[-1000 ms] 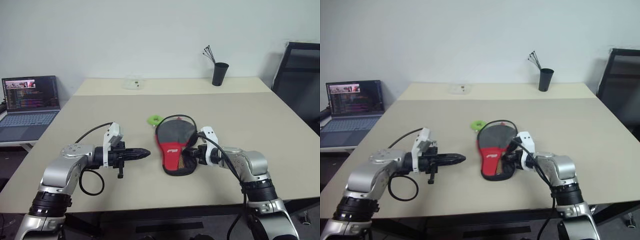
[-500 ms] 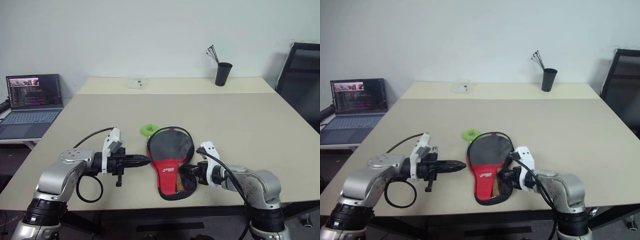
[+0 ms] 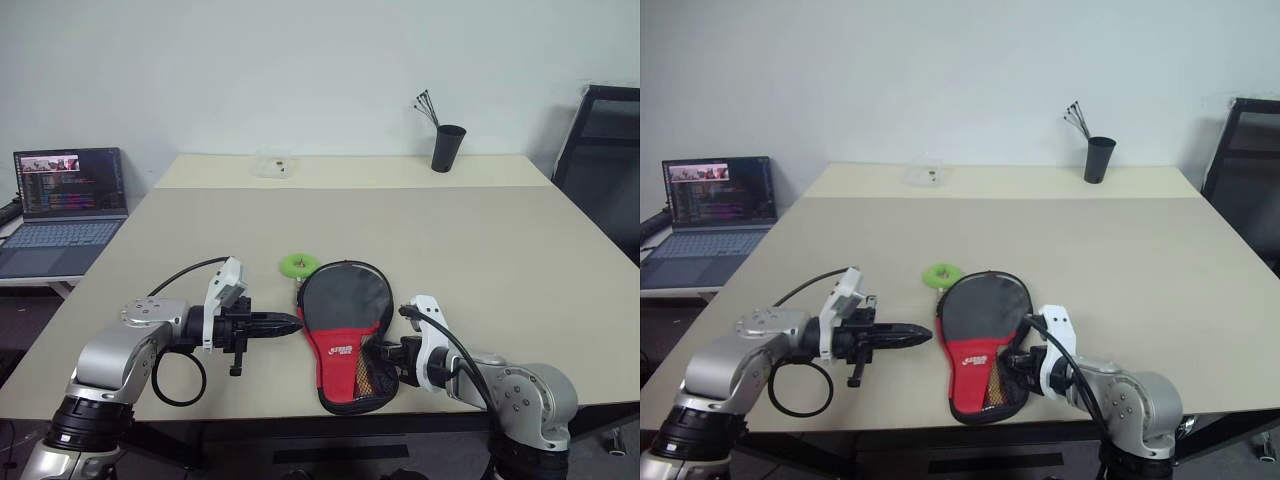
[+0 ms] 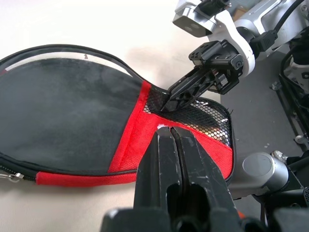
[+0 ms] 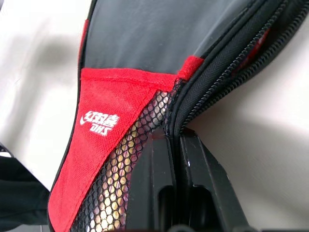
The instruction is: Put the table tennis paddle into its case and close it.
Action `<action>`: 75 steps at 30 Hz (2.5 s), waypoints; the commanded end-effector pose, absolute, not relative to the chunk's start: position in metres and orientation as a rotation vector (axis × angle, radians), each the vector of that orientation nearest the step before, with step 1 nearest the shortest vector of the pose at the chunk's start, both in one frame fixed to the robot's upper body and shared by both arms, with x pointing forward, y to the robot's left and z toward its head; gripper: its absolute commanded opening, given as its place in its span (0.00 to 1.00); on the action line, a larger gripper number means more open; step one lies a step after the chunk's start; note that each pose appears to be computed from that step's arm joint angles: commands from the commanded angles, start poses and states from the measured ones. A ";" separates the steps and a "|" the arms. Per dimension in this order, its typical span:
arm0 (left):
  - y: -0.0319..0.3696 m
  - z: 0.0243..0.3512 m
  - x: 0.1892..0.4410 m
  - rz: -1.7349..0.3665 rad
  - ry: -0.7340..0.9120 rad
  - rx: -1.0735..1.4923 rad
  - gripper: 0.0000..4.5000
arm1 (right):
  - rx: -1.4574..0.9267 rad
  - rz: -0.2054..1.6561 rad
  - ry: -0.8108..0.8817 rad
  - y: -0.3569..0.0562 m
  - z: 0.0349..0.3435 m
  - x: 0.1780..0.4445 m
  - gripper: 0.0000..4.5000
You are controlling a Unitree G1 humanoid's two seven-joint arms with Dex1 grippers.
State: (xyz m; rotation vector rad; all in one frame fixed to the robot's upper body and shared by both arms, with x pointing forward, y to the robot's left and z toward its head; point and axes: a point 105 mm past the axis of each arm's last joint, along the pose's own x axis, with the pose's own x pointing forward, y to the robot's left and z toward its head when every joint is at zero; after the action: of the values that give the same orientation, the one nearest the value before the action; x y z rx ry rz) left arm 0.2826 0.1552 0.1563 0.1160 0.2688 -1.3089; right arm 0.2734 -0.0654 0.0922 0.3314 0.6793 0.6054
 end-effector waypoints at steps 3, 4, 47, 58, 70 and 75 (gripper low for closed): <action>0.156 0.165 0.281 -1.326 0.240 0.156 0.00 | 0.348 0.596 0.671 -0.064 0.092 0.267 0.00; 0.157 0.165 0.281 -1.324 0.240 0.156 0.00 | 0.353 0.596 0.672 -0.064 0.092 0.266 0.00; 0.194 0.175 0.382 -0.736 0.118 0.192 0.46 | -0.013 0.959 0.338 -0.015 0.138 0.317 1.00; 0.179 0.163 0.419 -0.723 0.196 0.162 0.99 | -0.032 0.985 0.342 -0.002 0.131 0.310 1.00; 0.164 0.138 0.453 -0.599 0.327 0.213 0.99 | -0.023 0.974 0.334 0.001 0.133 0.311 1.00; 0.160 0.125 0.452 -0.593 0.384 0.225 0.99 | -0.022 0.962 0.329 0.001 0.133 0.312 1.00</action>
State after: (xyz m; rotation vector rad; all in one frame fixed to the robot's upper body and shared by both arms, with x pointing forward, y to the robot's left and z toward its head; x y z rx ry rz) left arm 0.4480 0.1620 0.1154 0.1983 0.4072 -0.5952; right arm 0.3122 -0.0017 0.1195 -0.0213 0.3927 0.9524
